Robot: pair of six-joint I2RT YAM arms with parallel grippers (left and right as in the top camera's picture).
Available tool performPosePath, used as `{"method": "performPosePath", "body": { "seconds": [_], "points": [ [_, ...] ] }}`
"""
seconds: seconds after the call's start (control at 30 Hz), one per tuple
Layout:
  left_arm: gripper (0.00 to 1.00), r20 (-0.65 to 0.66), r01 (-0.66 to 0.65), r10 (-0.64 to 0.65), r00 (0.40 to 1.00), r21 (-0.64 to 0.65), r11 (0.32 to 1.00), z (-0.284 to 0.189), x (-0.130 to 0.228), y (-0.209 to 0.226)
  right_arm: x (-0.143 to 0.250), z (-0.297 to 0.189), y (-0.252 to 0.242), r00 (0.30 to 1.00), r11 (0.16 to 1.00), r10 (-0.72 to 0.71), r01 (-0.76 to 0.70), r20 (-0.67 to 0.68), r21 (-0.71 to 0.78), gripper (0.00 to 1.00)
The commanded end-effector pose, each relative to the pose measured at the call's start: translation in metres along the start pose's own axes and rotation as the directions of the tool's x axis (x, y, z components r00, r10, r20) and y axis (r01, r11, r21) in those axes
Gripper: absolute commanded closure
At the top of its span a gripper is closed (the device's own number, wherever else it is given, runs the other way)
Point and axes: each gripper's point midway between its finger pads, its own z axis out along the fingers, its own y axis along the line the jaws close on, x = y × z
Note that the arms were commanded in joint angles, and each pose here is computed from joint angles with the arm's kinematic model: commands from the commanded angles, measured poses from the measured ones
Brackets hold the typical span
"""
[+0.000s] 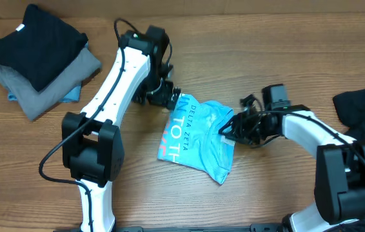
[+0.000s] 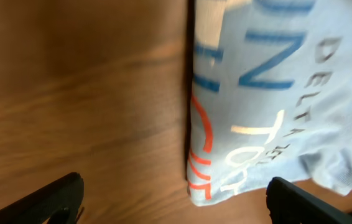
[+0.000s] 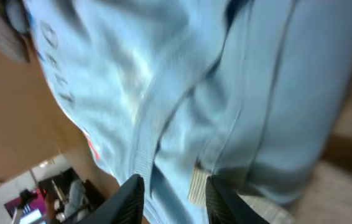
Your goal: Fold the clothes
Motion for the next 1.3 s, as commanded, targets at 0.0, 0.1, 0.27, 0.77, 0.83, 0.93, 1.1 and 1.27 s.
{"method": "performPosePath", "body": {
  "seconds": [0.0,0.1,0.27,0.77,0.83,0.93,1.1,1.27],
  "points": [
    [0.04,-0.06,-0.003,0.008,0.998,0.091,0.996,0.021,0.017,-0.01,0.005,0.008,0.004,0.994,0.99,-0.106,0.106,-0.005,0.096,0.61],
    [0.04,-0.096,0.008,0.003,0.995,0.118,0.993,0.039,0.026,-0.012,0.013,0.018,0.015,0.988,0.985,-0.15,0.152,-0.034,0.085,0.64],
    [0.16,-0.123,-0.004,0.025,0.992,0.17,0.985,0.056,0.036,-0.017,0.019,0.033,0.033,0.97,0.968,-0.24,0.243,-0.047,0.06,0.69],
    [0.64,-0.119,-0.027,0.05,0.992,0.191,0.981,0.059,0.037,-0.02,-0.017,-0.013,0.036,0.977,0.977,-0.208,0.206,0.046,0.056,0.95],
    [0.63,-0.119,-0.026,0.05,0.992,0.191,0.981,0.059,0.037,-0.02,-0.024,-0.022,0.039,0.971,0.971,-0.233,0.229,0.061,0.062,0.91],
    [0.42,-0.121,-0.025,0.049,0.991,0.193,0.981,0.059,0.037,-0.02,-0.029,-0.032,0.04,0.971,0.972,-0.231,0.226,0.068,0.067,0.63],
    [0.21,-0.158,-0.013,0.045,0.986,0.198,0.98,0.058,0.046,-0.021,-0.013,-0.032,0.026,0.986,0.981,-0.164,0.162,0.007,0.11,0.65],
    [0.22,-0.162,-0.042,0.076,0.984,0.203,0.978,0.06,0.049,-0.02,0.01,-0.025,0.004,0.992,0.975,-0.106,0.116,-0.063,0.189,0.65]
  ]
}}
